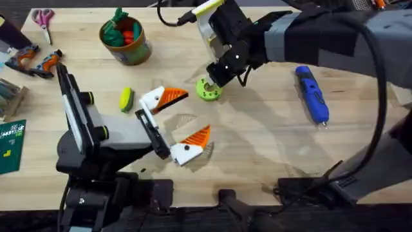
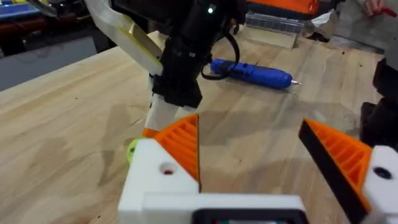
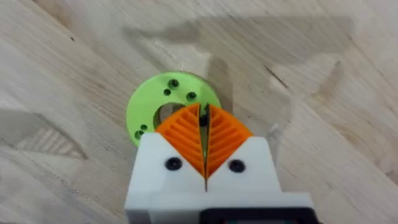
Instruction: Pick up the gripper from the table and insert it into the empty holder that is missing its gripper. Then pick up a screw, insert it into the mounting hole, and use the screwdriver to tighten it. Finally, clean up the table by picking up the vegetable and placing it into the bucket.
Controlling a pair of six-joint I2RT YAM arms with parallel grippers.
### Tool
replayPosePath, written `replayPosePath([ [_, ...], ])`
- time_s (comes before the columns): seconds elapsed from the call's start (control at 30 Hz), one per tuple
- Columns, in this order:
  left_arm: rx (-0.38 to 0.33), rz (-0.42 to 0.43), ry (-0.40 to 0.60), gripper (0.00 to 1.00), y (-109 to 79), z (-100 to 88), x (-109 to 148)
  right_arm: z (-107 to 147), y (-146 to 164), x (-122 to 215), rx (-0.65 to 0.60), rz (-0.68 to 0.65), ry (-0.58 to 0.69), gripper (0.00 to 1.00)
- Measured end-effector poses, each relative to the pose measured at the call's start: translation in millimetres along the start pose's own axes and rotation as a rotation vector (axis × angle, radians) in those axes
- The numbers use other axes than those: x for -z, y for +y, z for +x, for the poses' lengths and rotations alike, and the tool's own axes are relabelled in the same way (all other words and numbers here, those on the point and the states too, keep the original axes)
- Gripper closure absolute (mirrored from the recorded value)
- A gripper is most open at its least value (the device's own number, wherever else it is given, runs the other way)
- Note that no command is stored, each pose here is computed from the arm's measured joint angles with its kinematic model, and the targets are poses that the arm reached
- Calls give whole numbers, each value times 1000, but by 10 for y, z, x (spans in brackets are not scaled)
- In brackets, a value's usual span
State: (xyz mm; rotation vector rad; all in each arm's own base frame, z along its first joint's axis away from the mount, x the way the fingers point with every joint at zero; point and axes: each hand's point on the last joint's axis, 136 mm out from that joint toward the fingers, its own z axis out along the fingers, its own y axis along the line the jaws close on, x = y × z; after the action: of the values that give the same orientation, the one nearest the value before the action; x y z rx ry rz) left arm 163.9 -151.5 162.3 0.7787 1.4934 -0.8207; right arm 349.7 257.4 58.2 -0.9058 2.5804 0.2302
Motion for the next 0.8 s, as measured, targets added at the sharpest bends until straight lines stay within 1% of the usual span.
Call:
replayPosePath([
  [0.23,0,0,0,14,0,0,0,3,-14,21,0,9,5,995],
  [0.33,0,0,0,14,0,0,0,0,-18,102,0,13,9,995],
  [0.43,0,0,0,15,0,-1,0,-106,-18,300,1,17,-28,995],
  [0.6,0,0,0,15,0,0,0,-364,-9,707,5,22,-138,995],
  [0.8,0,0,0,15,0,-1,0,-478,9,1180,-19,23,-241,995],
])
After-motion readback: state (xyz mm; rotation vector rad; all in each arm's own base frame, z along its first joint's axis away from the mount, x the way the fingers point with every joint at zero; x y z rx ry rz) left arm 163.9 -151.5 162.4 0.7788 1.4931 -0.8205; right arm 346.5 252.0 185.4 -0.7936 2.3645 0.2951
